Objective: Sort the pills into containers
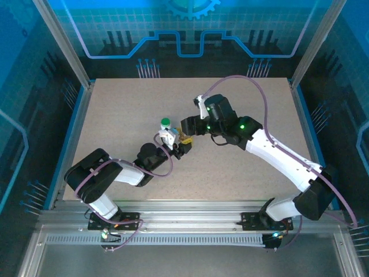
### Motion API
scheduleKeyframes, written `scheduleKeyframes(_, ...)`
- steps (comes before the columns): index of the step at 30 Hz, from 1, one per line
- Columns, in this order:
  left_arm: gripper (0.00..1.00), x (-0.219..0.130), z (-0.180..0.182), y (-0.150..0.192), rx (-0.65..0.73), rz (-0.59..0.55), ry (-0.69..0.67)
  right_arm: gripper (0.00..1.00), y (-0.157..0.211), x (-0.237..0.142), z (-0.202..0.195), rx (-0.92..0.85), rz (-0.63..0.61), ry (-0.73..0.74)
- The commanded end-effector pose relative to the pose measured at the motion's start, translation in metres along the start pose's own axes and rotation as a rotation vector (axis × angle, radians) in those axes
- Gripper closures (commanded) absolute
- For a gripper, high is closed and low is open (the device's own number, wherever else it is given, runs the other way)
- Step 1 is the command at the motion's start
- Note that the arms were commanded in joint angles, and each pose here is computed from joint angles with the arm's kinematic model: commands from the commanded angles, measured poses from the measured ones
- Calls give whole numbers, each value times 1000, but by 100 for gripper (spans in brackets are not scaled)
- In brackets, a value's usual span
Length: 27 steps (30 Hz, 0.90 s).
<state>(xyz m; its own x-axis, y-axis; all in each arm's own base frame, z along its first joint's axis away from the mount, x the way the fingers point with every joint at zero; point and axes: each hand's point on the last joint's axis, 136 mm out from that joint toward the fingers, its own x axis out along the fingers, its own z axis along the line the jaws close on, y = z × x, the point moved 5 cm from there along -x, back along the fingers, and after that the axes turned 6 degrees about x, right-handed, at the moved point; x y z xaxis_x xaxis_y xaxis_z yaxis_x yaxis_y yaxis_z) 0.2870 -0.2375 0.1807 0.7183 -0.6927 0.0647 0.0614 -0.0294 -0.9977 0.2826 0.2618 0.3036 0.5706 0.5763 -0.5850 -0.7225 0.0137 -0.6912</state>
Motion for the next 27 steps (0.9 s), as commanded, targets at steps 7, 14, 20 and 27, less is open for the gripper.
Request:
scheduleKeyframes(7, 100, -4, -4, -5, -10, -30, 3, 34, 5, 17, -11, 77, 18, 88)
scheduleKeyframes(14, 100, -5, -9, -5, -4, -28, 26, 46, 13, 27, -13, 101, 38, 75)
scheduleKeyframes(20, 100, -5, -16, -5, 7, -30, 66, 50, 20, 24, -15, 91, 53, 72)
scheduleKeyframes(27, 100, -7, -33, -10, 71, -50, 184, 70, 36, 20, -12, -3, 76, -31)
